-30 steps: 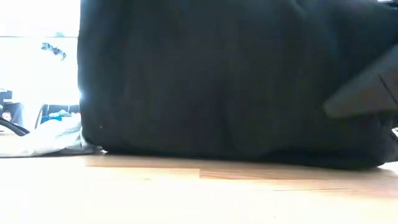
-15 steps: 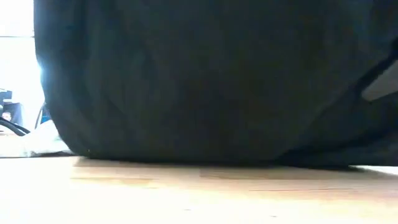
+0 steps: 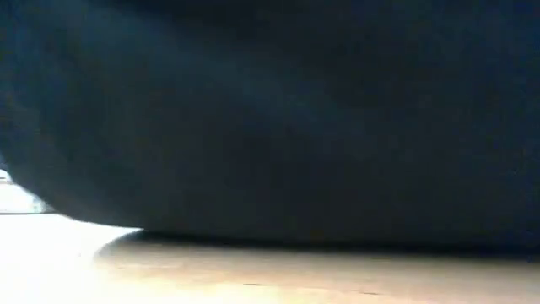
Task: Fold Laundry from Bin
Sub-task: Fold the black shirt
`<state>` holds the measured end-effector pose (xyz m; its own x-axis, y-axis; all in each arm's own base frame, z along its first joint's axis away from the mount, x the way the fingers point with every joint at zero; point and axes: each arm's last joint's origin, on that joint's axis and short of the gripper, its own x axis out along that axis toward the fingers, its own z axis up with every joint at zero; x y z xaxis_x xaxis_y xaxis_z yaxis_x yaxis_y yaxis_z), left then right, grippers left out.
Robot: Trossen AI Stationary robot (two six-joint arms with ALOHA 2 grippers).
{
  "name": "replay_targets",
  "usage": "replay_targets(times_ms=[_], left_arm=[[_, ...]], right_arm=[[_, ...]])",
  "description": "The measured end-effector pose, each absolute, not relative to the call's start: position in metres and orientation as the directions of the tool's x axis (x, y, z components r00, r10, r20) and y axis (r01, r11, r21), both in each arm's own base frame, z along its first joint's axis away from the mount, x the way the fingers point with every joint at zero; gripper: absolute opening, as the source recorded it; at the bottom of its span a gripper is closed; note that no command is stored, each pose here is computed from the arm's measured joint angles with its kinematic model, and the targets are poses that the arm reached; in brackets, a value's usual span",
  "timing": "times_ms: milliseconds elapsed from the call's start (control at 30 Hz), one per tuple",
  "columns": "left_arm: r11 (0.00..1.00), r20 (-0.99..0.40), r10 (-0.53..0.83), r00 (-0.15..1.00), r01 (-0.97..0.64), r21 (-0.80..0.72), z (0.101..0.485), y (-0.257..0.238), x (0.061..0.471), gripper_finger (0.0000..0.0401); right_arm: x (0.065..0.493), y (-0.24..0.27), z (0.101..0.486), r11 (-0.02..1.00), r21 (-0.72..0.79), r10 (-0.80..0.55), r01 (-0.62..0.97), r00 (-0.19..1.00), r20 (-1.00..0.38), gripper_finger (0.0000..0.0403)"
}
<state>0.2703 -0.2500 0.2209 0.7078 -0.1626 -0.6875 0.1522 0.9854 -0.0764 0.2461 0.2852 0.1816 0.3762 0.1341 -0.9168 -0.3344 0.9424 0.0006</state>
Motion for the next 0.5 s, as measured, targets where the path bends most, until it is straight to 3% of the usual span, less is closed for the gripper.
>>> replay_targets(times_ms=[300,500], left_arm=[[0.987,-0.608,-0.158,0.778,0.121,-0.103,0.257,-0.219,0.281,0.0043],[0.979,-0.566,-0.185,0.803,0.203,-0.032,0.263,-0.196,0.303,0.0043]], right_arm=[[0.235,0.28,0.217,0.929,0.122,0.256,-0.349,0.37,-0.893,0.0025],[0.227,0.283,0.227,0.933,0.178,0.292,-0.313,0.369,-0.882,0.0035]])
